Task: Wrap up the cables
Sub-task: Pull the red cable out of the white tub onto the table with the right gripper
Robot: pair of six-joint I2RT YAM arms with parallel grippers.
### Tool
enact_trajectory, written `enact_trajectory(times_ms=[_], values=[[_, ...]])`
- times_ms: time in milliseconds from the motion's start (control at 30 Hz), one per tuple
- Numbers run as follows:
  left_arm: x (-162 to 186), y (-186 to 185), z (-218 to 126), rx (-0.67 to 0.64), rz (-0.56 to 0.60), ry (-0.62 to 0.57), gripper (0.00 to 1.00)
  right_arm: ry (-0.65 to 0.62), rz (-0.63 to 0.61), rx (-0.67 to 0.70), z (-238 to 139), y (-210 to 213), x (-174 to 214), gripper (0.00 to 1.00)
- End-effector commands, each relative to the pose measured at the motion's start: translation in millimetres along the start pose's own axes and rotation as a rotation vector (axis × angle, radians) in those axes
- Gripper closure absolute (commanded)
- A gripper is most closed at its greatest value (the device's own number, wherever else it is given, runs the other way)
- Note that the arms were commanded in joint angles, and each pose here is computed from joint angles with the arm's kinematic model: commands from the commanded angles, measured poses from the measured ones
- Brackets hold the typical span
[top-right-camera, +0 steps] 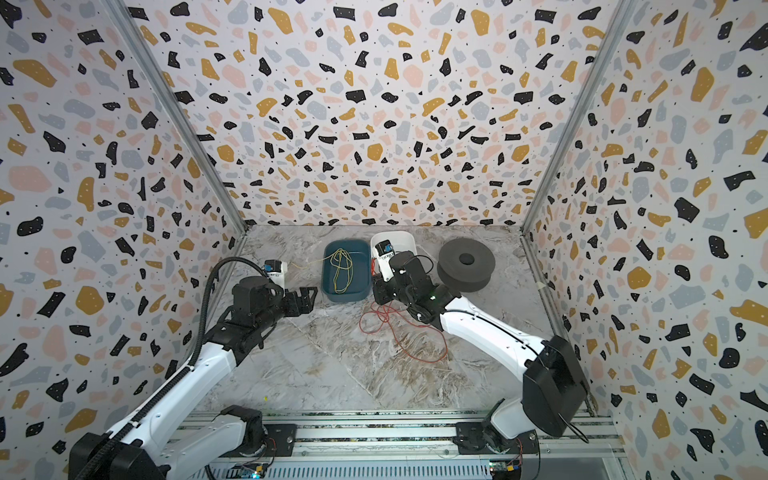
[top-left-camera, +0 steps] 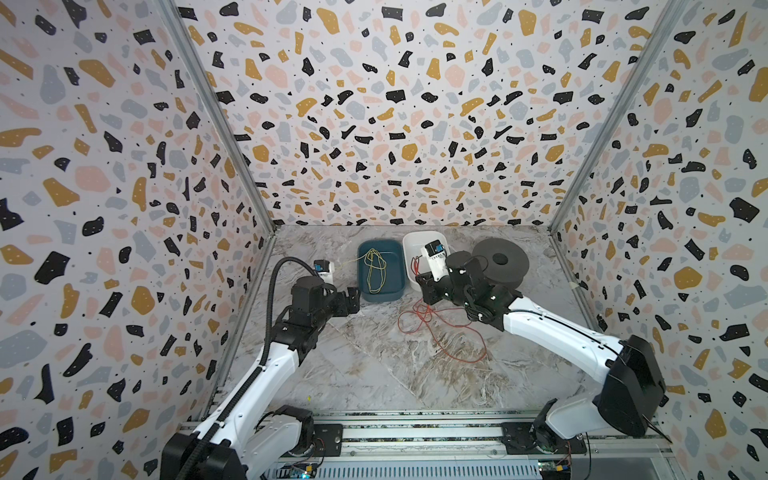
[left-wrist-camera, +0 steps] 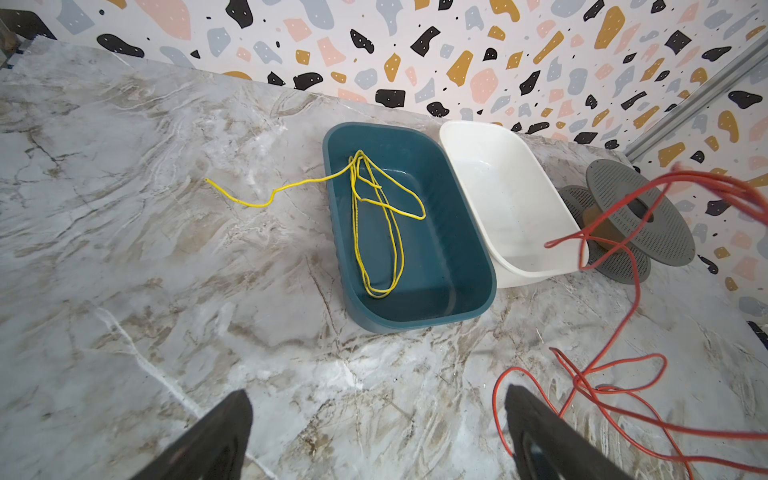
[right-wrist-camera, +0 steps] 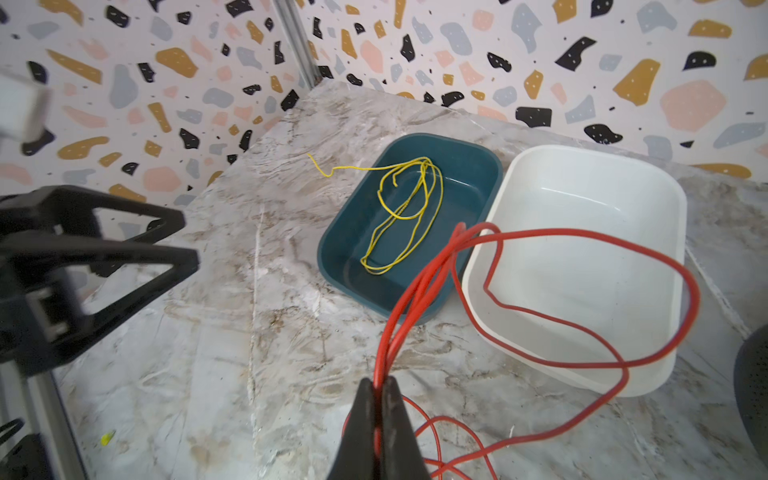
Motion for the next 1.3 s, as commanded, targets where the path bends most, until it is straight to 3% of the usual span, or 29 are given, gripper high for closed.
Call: enact_trajectory(times_ms=[0, 533, 1267], values=[[-8.8, -0.3, -2.4, -0.001, 0.006, -0.040, 0.04, -0.054, -0.119, -0.110, -23.4, 21.6, -3.7, 1.00], [-7.4, 5.5, -3.8, -0.028, -0.006, -0.040, 0.04, 0.103, -0.300, -0.262, -22.0, 55.2, 90.0, 1.00], [-5.6, 12.5, -1.4, -0.072, -0.020, -0.026, 0.04, 0.324, -0.269, -0.247, 10.3, 48.1, 170.2, 1.00]])
Point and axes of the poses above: each gripper's point midway between its finger pads, its own z axis out along the fingers, its own y axis along the line the jaws close on, x = y × z, the point moved 5 cm from there along -z, back along the fingers, and after that the axes turned 2 degrees about z, right-handed, at the moved point
